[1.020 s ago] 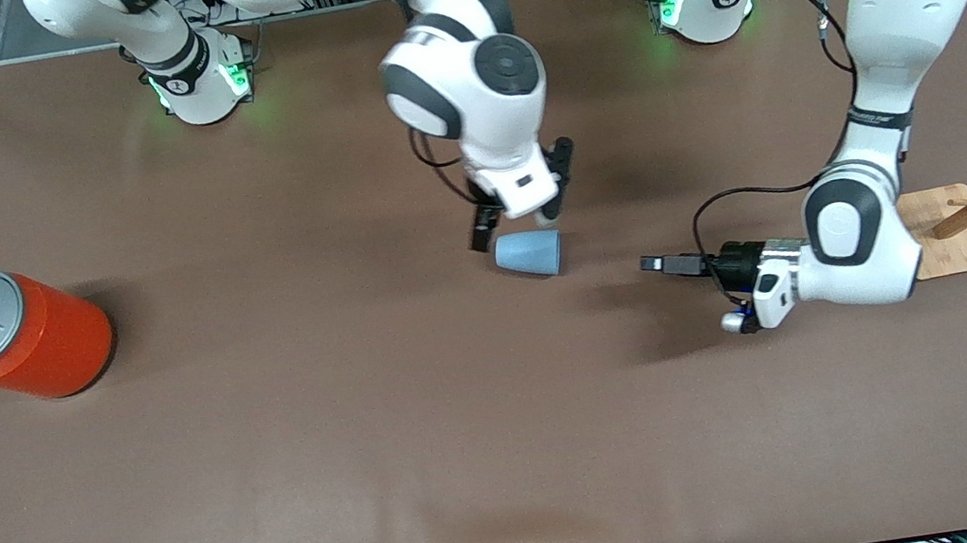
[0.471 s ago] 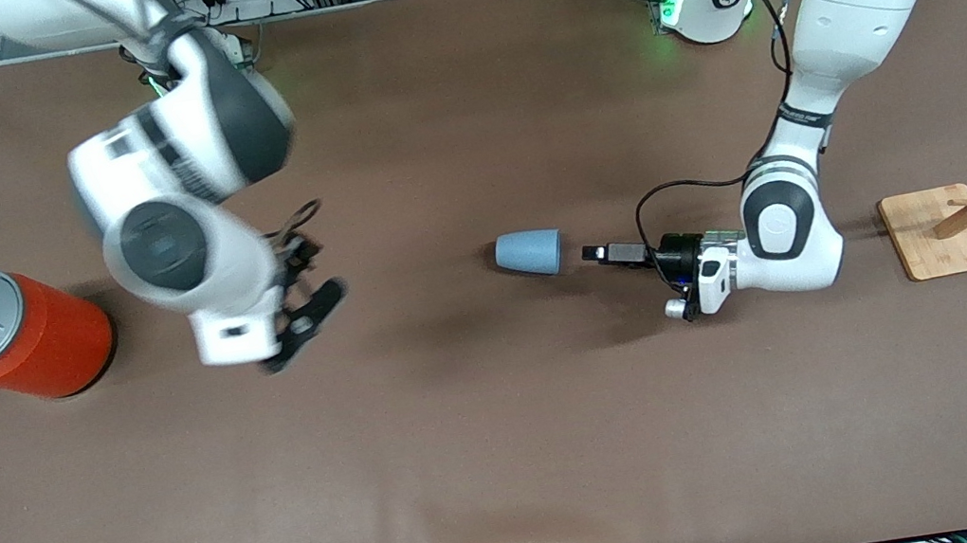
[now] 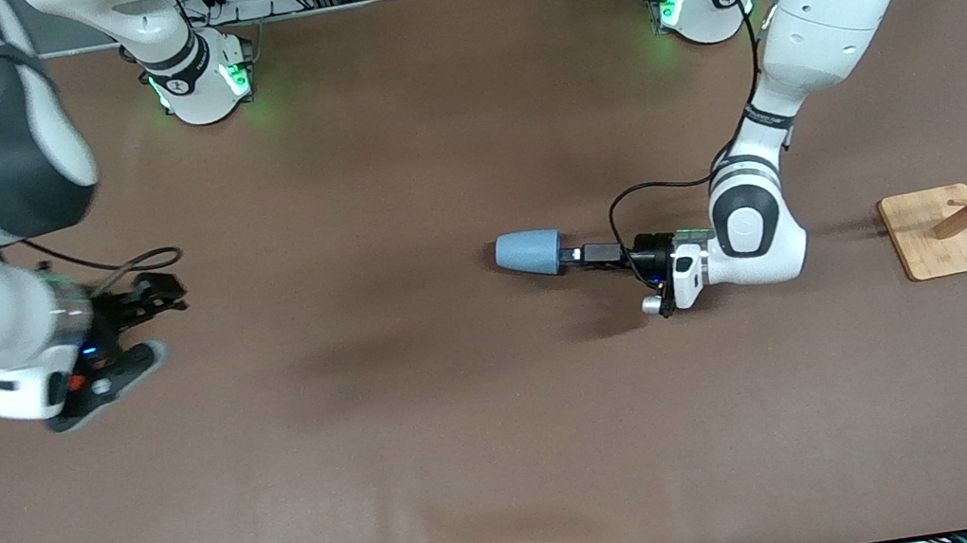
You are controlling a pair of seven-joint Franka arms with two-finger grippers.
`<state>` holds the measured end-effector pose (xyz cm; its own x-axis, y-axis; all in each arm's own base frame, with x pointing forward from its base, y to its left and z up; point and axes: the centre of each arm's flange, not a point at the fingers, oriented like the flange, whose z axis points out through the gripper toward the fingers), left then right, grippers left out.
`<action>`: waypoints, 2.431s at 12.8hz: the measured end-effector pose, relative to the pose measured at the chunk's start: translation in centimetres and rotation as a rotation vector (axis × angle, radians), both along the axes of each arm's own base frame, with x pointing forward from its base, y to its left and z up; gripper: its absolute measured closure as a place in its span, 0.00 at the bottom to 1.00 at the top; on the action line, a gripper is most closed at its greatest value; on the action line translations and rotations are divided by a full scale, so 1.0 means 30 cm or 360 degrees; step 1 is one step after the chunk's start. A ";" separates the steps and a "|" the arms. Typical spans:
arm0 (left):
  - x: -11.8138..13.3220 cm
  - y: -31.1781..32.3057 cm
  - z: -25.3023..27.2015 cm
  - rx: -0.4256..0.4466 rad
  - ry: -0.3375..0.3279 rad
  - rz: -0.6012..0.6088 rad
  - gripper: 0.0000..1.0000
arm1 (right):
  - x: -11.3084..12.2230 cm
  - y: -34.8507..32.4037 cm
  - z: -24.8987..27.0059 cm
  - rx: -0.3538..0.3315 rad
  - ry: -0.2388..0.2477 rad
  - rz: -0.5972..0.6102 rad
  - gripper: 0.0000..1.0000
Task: Flip cup
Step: 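Grasp the blue cup's base with the left gripper while the right gripper withdraws, then lift the blue cup with the left gripper and rotate it upright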
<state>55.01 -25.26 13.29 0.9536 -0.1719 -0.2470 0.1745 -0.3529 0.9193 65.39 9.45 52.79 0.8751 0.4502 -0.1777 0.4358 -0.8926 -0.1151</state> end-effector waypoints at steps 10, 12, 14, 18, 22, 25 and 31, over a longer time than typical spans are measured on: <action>-0.053 -0.074 -0.059 0.0002 0.0050 0.0021 0.87 | -0.394 -0.186 0.495 -0.0096 -0.0217 -0.1034 0.00; -0.049 -0.083 -0.050 0.0022 0.0132 0.0047 0.93 | -0.419 -0.186 0.467 -0.0093 -0.0232 -0.1013 0.00; -0.021 -0.076 -0.038 0.0055 0.0189 0.0096 0.93 | -0.411 -0.186 0.430 -0.0099 -0.0225 -0.0974 0.00; 0.091 -0.077 0.126 0.0082 0.0263 0.0199 0.94 | -0.392 -0.187 0.431 -0.0134 -0.0323 -0.0773 0.00; 0.188 -0.072 0.429 0.0466 0.0292 0.0120 0.94 | -0.390 -0.194 0.431 -0.0132 -0.0328 -0.0761 0.00; 0.234 -0.076 0.632 0.0862 0.0207 0.0112 0.94 | -0.388 -0.194 0.428 -0.0132 -0.0324 -0.0761 0.00; 0.167 -0.269 0.714 0.1640 -0.0120 0.0046 0.94 | -0.386 -0.193 0.423 -0.0132 -0.0320 -0.0760 0.00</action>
<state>60.01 -33.32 34.71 0.9731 0.1128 -0.2008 0.1502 -0.9718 0.1820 53.83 3.65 65.49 0.9999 -0.0156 -0.0033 -0.0155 -0.9998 0.0084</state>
